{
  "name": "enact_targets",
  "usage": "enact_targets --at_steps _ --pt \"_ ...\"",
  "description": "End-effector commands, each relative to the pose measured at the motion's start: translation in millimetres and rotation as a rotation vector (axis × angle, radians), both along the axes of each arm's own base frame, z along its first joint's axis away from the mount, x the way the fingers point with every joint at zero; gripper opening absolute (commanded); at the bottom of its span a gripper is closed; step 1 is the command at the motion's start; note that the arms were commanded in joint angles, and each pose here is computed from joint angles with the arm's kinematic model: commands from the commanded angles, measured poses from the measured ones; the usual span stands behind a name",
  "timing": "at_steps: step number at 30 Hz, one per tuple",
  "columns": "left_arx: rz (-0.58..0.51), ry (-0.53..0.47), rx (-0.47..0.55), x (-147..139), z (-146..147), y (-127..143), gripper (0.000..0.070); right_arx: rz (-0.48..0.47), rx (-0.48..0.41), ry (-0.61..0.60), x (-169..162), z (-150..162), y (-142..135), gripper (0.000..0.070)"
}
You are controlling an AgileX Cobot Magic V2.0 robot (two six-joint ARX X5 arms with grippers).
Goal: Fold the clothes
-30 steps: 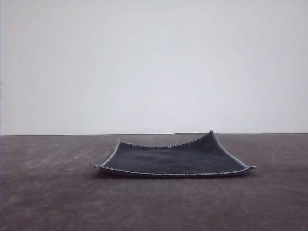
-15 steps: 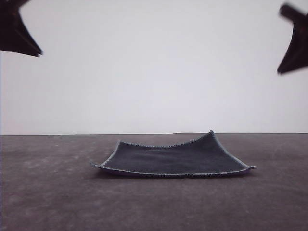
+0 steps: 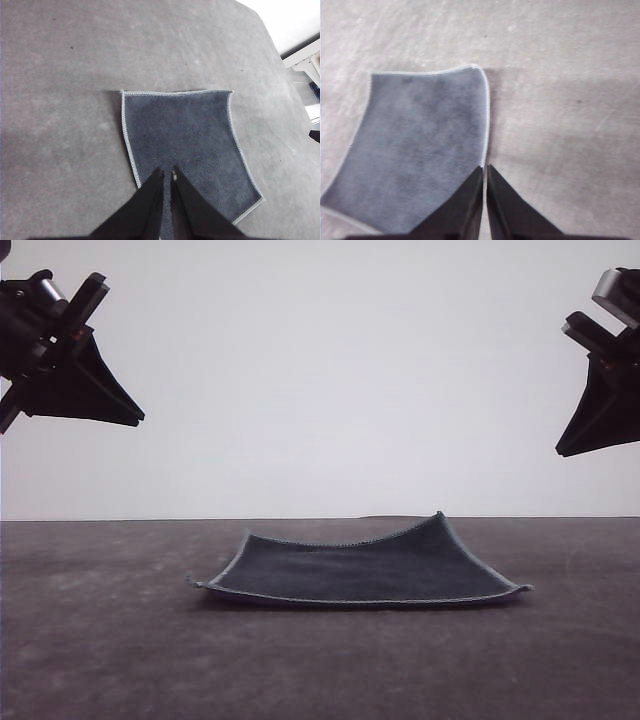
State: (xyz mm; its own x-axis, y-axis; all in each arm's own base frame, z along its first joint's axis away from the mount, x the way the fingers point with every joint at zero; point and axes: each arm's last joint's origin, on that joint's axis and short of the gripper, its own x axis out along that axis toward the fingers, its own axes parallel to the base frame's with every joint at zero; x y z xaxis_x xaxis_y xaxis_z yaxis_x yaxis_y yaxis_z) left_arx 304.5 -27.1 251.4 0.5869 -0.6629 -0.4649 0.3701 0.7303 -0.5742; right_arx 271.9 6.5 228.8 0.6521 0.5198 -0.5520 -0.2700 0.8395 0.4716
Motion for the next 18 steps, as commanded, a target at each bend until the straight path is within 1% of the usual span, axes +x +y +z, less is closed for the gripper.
enact_targets --at_steps 1,2,3,4,5,6,7,8,9,10,13,16,18 --pt "-0.016 -0.032 0.010 4.3 3.8 -0.8 0.0019 0.016 -0.006 -0.025 3.9 3.5 0.5 0.0032" --pt "-0.016 -0.032 0.010 4.3 3.8 -0.8 0.0027 0.016 -0.006 -0.025 3.8 3.5 0.5 0.0074" --pt "-0.016 -0.030 0.010 4.2 3.6 -0.8 0.0037 0.018 -0.006 -0.025 3.8 3.5 0.5 0.0141" --pt "-0.017 -0.025 0.009 4.0 3.3 -0.8 0.0055 0.021 -0.005 -0.026 3.7 3.5 0.6 0.0229" --pt "-0.018 -0.020 0.009 3.6 2.9 -0.8 0.0106 0.026 -0.001 -0.025 3.6 3.5 0.8 0.0322" --pt "-0.019 -0.011 0.008 3.1 2.3 -0.9 0.0176 0.032 0.004 -0.024 3.5 3.5 1.1 0.0421" --pt "-0.019 0.001 0.008 2.4 1.5 -0.8 0.0264 0.039 0.010 -0.023 3.3 3.5 1.4 0.0524" --pt "-0.019 0.012 0.009 1.8 0.7 -0.8 0.0330 0.043 0.013 -0.025 3.3 3.7 1.7 0.0576" --pt "-0.019 0.019 0.009 1.5 0.1 -0.8 0.0362 0.046 0.013 -0.027 3.4 3.8 1.8 0.0602" --pt "-0.019 0.021 0.010 1.4 -0.2 -0.8 0.0365 0.047 0.010 -0.030 3.4 3.9 1.8 0.0606" --pt "-0.015 0.025 0.005 1.4 0.0 -0.8 0.0360 0.052 0.006 -0.035 3.5 4.0 2.0 0.0605" --pt "0.012 0.072 -0.036 1.3 0.0 -2.3 0.0360 0.046 0.018 -0.014 2.7 3.1 2.1 0.0605" --pt "-0.001 0.064 -0.033 1.4 0.3 -5.8 0.0359 0.061 0.030 -0.018 2.8 3.6 3.7 0.0605"
